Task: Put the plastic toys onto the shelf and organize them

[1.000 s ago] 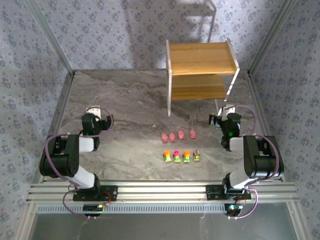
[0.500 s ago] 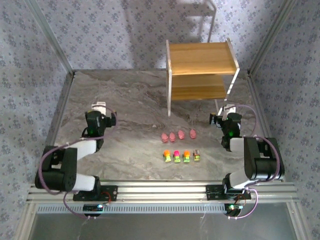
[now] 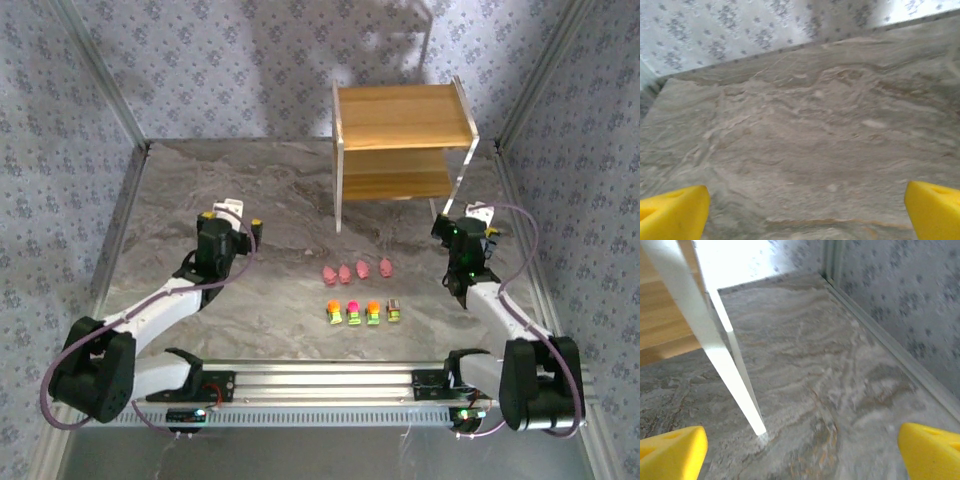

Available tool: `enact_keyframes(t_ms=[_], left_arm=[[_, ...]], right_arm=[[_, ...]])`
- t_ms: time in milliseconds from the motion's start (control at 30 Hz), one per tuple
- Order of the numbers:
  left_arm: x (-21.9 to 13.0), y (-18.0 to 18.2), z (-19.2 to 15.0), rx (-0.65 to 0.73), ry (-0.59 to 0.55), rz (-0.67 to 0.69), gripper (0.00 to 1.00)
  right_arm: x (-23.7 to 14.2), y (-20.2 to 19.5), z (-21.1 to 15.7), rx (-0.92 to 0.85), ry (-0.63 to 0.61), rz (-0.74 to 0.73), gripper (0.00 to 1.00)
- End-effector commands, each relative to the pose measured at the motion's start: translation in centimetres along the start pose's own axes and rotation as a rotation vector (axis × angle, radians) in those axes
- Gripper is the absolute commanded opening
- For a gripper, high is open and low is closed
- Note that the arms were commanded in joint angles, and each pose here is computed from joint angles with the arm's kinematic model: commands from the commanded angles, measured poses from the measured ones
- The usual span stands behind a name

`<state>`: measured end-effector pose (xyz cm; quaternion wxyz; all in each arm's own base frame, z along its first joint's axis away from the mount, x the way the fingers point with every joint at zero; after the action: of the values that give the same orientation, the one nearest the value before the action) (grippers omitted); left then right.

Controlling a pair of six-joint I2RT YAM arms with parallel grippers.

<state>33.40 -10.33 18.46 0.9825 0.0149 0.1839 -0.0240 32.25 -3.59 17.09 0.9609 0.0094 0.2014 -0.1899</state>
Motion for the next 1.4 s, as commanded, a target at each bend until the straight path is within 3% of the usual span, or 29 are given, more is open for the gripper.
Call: enact_keyframes(t_ms=[0,100,233,333,533,767,1033,1367], left_arm=[[-0.3,-0.3,1.7,-0.132,0.045,0.048,1.00],[-0.3,-2.2,1.9,-0.162,0.071,-0.014,1.00],[-0.1,-4.9,1.5,-0.237,0.161,-0.062,1.00],[0.3,-8.1,-0.1,-0.180,0.250,-0.133,1.00],[-0.7,-12.2,-2.4,-0.108,0.289,-0.199,1.00],[-2.5,-13.1,-4.0,-0.082,0.268,-0.218,1.00],[-2.6,-12.8,-4.8,-0.052,0.247,-0.195,0.99],[-3.2,-12.2,-4.0,-0.068,0.225,-0.190,0.99]], right_arm=[[-2.4,-2.7,-0.6,0.146,0.117,-0.211,1.00],[-4.9,-3.0,-0.6,0.140,0.164,-0.259,1.00],[-7.7,-1.8,-0.6,0.100,0.108,-0.210,1.00],[-9.8,-0.9,-0.4,0.058,0.080,-0.176,1.00],[-12.7,1.0,-1.3,-0.005,0.084,-0.088,1.00],[-16.0,5.1,-4.1,-0.141,0.091,0.131,1.00],[-19.7,7.7,-6.5,-0.213,-0.083,0.266,0.99],[-19.8,9.1,-11.3,-0.293,0.138,0.274,0.93]])
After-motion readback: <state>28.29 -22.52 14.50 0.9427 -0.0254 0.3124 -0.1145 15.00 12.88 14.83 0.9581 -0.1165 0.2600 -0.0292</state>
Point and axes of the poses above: each hand's point on the last joint's axis, 136 mm out from that joint toward the fingers, its own x axis out along the fingers, its own y axis along the line the jaws close on, z = x × y, the point moved 3 cm from there along -x, back along the fingers, and after that the axes turned 6 degrees about -x, right-handed, at the moved point
